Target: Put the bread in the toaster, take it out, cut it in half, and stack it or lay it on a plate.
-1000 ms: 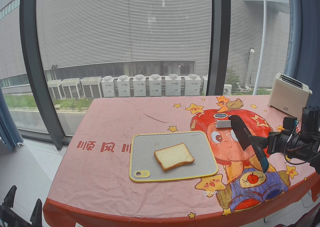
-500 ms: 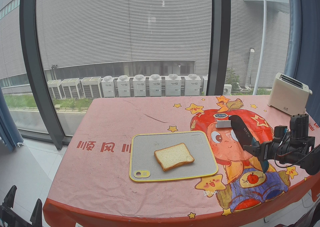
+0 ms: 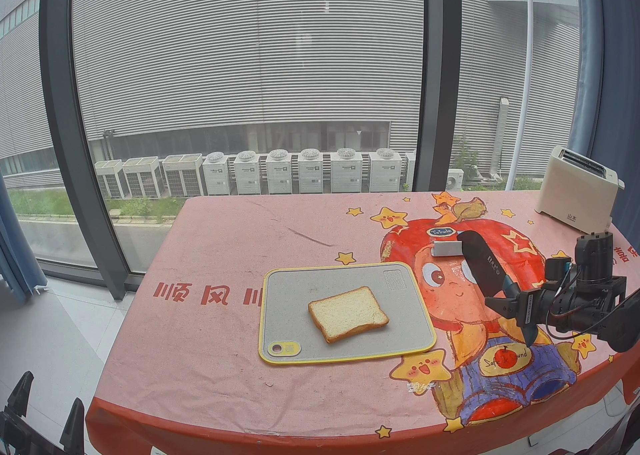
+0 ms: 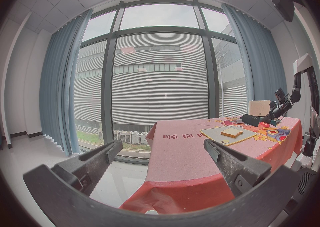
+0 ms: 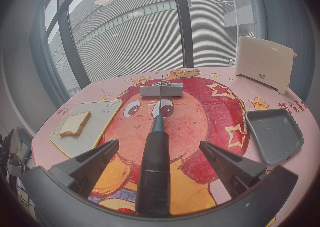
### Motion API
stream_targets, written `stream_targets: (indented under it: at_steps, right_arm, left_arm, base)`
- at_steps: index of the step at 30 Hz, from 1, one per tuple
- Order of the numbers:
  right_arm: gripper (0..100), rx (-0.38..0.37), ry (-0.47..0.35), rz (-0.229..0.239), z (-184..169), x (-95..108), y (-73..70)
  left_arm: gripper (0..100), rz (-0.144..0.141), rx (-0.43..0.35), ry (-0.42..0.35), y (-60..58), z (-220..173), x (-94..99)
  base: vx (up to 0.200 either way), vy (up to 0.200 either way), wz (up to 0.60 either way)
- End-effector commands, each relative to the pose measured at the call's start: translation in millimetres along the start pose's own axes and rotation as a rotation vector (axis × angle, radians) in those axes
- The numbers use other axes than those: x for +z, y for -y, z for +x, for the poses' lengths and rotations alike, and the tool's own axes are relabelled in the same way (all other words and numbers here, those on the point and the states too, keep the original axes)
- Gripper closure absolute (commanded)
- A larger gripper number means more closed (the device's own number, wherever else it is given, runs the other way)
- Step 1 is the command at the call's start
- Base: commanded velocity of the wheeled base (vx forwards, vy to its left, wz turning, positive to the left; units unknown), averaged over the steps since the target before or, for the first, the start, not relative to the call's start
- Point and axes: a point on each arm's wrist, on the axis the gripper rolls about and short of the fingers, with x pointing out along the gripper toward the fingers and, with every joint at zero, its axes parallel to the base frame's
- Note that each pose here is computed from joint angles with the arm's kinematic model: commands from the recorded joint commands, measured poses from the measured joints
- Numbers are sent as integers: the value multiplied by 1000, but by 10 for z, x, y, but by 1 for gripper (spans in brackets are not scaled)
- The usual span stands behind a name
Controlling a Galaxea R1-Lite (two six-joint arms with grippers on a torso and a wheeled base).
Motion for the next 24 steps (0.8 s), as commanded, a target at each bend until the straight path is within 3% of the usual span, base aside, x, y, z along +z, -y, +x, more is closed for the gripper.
stream_targets:
  at_steps: [1, 7, 8, 24]
  right_arm:
    - [0, 3, -1, -1, -2, -4, -8]
    - [0, 2, -6, -2, -9, -19, -7]
    - [100, 2, -6, 0, -9, -19, -7]
    - [100, 8, 9, -3, -20, 8, -26]
  left_arm:
    - [0, 0, 0, -3, 0, 2, -52]
    - [0, 0, 0, -3, 0, 2, -52]
    - [0, 0, 0, -5, 0, 3, -52]
    - [0, 0, 0, -5, 0, 3, -52]
  base:
    - [0, 0, 0]
    - [0, 0, 0]
    - [0, 0, 0]
    - [0, 0, 0]
